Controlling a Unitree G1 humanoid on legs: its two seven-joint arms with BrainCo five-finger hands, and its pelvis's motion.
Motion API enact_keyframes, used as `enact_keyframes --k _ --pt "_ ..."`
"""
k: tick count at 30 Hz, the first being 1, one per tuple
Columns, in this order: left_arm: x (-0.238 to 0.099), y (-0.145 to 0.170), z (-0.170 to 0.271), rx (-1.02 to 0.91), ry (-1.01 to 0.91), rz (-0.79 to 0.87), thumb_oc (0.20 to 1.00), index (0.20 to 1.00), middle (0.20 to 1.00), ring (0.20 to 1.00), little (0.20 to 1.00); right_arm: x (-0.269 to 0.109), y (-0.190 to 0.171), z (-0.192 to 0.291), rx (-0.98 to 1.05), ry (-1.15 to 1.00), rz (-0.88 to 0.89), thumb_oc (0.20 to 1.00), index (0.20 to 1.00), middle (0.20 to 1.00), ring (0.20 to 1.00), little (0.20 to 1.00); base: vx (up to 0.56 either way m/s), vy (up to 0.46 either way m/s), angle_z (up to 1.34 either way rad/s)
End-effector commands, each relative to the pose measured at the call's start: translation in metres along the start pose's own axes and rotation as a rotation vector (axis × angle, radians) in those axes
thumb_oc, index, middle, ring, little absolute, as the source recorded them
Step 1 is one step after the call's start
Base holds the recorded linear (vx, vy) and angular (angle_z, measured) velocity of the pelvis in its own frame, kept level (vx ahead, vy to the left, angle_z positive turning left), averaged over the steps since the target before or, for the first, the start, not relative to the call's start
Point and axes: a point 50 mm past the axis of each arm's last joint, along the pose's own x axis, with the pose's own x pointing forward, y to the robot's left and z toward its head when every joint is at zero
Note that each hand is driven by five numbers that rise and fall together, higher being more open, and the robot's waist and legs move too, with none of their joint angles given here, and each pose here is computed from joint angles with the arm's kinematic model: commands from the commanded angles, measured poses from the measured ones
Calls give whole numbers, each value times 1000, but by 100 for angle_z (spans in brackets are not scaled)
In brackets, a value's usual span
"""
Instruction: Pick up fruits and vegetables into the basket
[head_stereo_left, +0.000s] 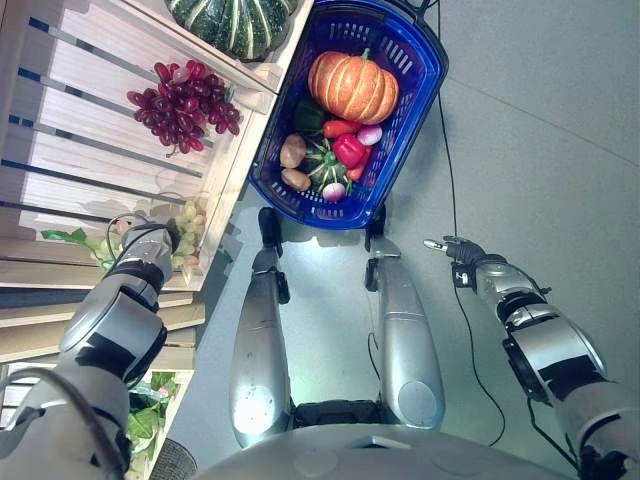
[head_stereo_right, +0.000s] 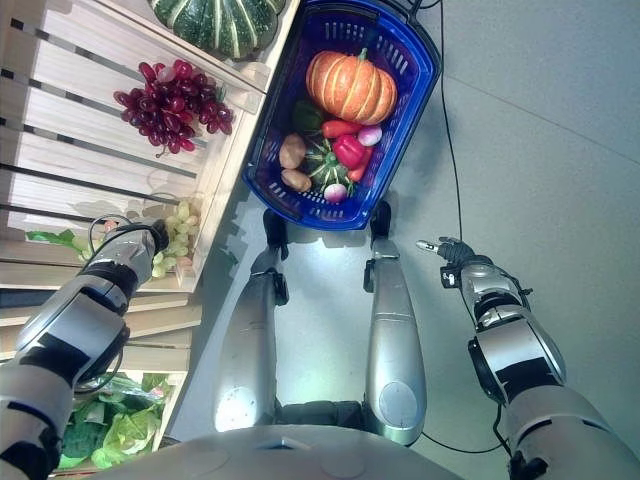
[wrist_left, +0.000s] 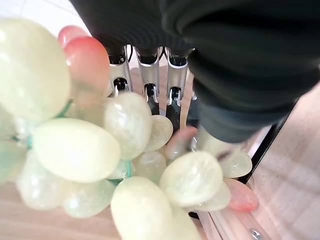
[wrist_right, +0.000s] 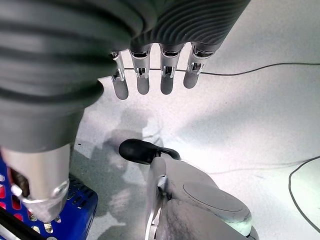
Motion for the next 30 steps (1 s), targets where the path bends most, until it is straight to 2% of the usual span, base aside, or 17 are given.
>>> enact_keyframes --k 1,13,22,23,24,30 --pt "-1 -69 -52 -26 266 -307 1000 1000 1000 1000 1000 -3 -7 -29 5 79 -13 1000 1000 1000 1000 1000 0 0 0" --pt "-7 -75 -63 78 391 -455 1000 1000 1000 1000 1000 -2 -6 -25 7 74 -4 1000 1000 1000 1000 1000 0 0 0" --pt "-11 -78 -63 113 413 -595 1000 1000 1000 1000 1000 -2 -8 -23 9 72 -8 1000 1000 1000 1000 1000 0 0 0" --pt "-11 -79 -63 103 405 -602 451 451 451 451 451 -2 -8 -23 9 71 -7 1000 1000 1000 1000 1000 0 0 0" --pt "-10 -80 -61 90 398 -605 200 200 200 200 200 -2 -8 -22 8 70 -7 1000 1000 1000 1000 1000 0 0 0" --pt "-8 -77 -56 33 349 -564 200 200 200 200 200 -2 -8 -22 9 66 -8 1000 1000 1000 1000 1000 0 0 0"
